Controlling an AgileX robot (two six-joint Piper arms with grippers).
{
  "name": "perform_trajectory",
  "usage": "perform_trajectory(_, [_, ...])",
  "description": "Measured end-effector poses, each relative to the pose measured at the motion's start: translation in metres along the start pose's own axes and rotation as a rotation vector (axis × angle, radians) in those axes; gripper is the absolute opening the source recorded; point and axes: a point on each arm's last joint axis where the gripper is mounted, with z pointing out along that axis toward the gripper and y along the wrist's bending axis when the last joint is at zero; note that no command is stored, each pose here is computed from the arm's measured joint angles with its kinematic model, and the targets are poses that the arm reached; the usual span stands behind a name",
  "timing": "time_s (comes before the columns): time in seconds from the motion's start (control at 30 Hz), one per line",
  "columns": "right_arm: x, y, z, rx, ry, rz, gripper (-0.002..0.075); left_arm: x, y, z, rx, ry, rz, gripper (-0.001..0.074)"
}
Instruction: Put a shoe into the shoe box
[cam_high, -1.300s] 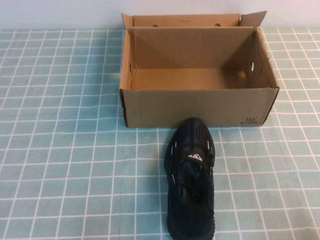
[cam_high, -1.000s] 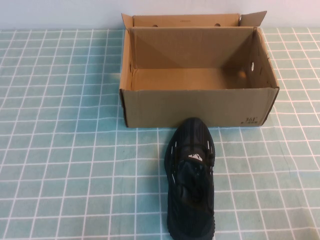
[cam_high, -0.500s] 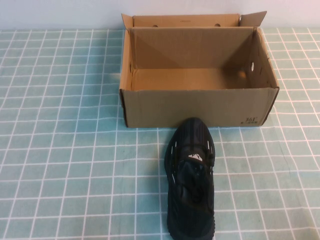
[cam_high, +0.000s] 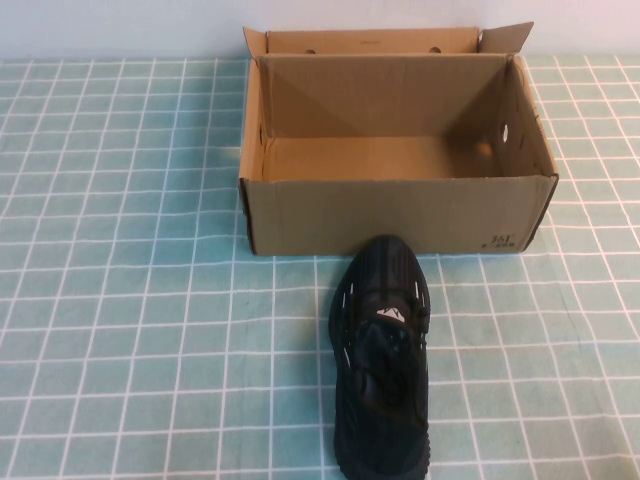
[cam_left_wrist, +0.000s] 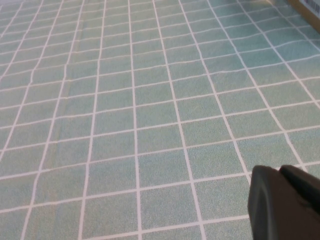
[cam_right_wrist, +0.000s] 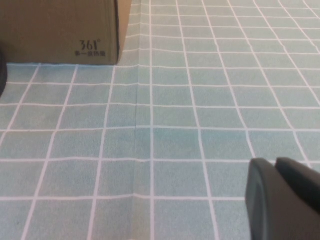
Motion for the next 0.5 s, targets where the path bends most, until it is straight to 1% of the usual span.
perform_trajectory(0.2, [0.000,0.000,0.000,0.000,-0.005,-0.005,0.0000,0.000,0.000,0.000,0.000,0.000,0.000,-0.0004])
perform_trajectory(0.27, [-0.005,-0.001,0.000,0.013,-0.055,-0.083,0.0000,0.000,0.000,0.000,0.000,0.000,0.000,-0.0004])
perform_trajectory(0.33, [-0.009,-0.001,0.000,0.015,-0.101,-0.107,0.0000,0.000,0.000,0.000,0.000,0.000,0.000,-0.0004])
perform_trajectory(0.37, [-0.012,0.000,-0.001,0.007,-0.129,-0.077,0.0000,0.000,0.000,0.000,0.000,0.000,0.000,-0.0004])
perform_trajectory(0.43, [-0.017,0.002,-0.002,-0.024,-0.183,0.066,0.0000,0.000,0.000,0.000,0.000,0.000,0.000,-0.0004])
perform_trajectory(0.5, [-0.024,0.003,-0.003,-0.065,-0.262,0.260,0.0000,0.000,0.000,0.000,0.000,0.000,0.000,-0.0004])
